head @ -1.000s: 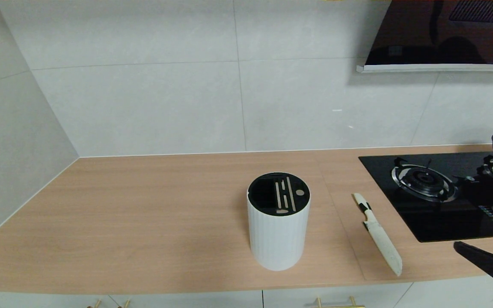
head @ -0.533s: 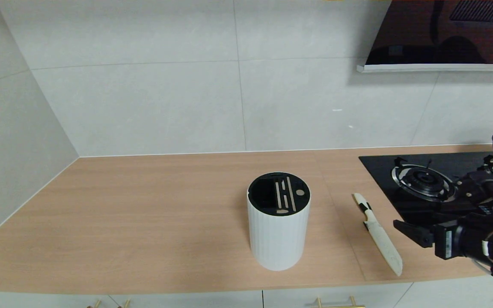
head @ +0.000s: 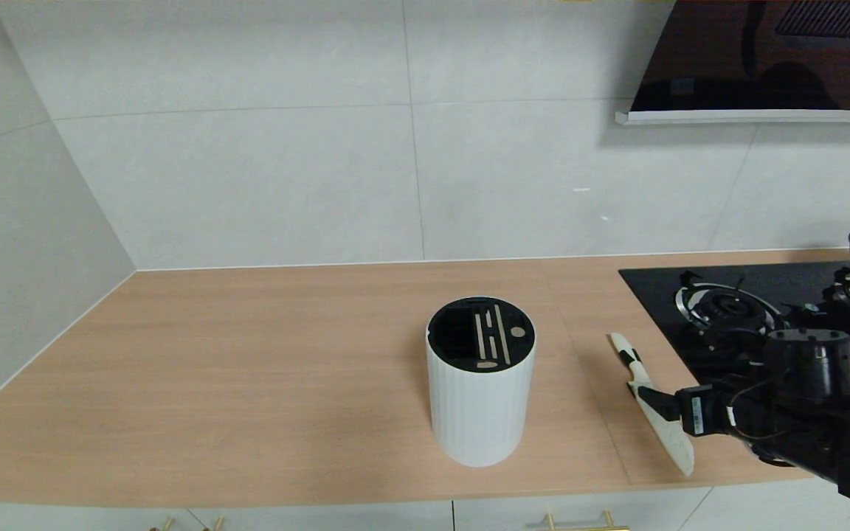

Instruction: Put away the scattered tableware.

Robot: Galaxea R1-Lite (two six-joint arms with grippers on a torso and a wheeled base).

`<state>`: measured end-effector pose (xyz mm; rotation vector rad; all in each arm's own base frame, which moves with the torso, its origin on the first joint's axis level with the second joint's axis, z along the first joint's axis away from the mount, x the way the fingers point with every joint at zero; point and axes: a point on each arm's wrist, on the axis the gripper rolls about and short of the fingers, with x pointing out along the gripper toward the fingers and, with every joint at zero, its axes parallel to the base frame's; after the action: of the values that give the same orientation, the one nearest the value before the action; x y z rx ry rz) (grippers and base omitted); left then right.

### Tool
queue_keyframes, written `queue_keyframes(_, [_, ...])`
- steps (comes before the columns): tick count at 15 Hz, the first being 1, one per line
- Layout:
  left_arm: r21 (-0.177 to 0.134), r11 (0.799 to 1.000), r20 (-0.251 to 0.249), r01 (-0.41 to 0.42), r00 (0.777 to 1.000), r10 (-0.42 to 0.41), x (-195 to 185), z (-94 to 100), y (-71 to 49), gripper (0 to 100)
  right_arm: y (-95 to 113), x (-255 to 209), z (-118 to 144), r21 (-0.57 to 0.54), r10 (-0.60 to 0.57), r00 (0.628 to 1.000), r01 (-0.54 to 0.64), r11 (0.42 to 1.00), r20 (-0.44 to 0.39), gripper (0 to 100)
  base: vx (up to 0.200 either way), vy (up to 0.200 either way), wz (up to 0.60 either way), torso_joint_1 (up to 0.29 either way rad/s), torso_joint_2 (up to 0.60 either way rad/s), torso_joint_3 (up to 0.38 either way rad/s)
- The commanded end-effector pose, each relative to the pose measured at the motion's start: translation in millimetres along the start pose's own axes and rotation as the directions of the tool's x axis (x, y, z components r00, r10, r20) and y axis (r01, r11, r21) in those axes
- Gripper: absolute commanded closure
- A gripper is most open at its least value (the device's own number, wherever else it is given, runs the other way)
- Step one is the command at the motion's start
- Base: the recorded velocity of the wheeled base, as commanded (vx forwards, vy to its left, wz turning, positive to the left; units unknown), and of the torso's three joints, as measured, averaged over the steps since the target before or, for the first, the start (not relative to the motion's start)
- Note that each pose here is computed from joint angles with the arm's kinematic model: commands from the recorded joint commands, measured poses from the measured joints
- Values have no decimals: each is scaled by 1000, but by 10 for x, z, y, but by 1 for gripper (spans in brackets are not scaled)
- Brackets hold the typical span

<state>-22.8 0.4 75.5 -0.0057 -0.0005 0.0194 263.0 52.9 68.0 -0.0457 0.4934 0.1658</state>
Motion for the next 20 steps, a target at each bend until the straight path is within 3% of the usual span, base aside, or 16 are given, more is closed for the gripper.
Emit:
queue_keyframes(1, [0,1000,0,-1,1000,1,0,0,0,0,-86,330,-272,16,-32,998,32,999,-54,0,0,0,0,0,0,0])
queue_keyframes(6, [1,1000,0,-1,1000,1,0,0,0,0,-101,737,-544,19,-84,994,83,996,75,0,0,0,0,0,0,0])
queue_keyframes(20, [1,1000,0,-1,1000,1,0,0,0,0,-138,1070,-614,34,-120,988,117,993,100,0,0,0,0,0,0,0])
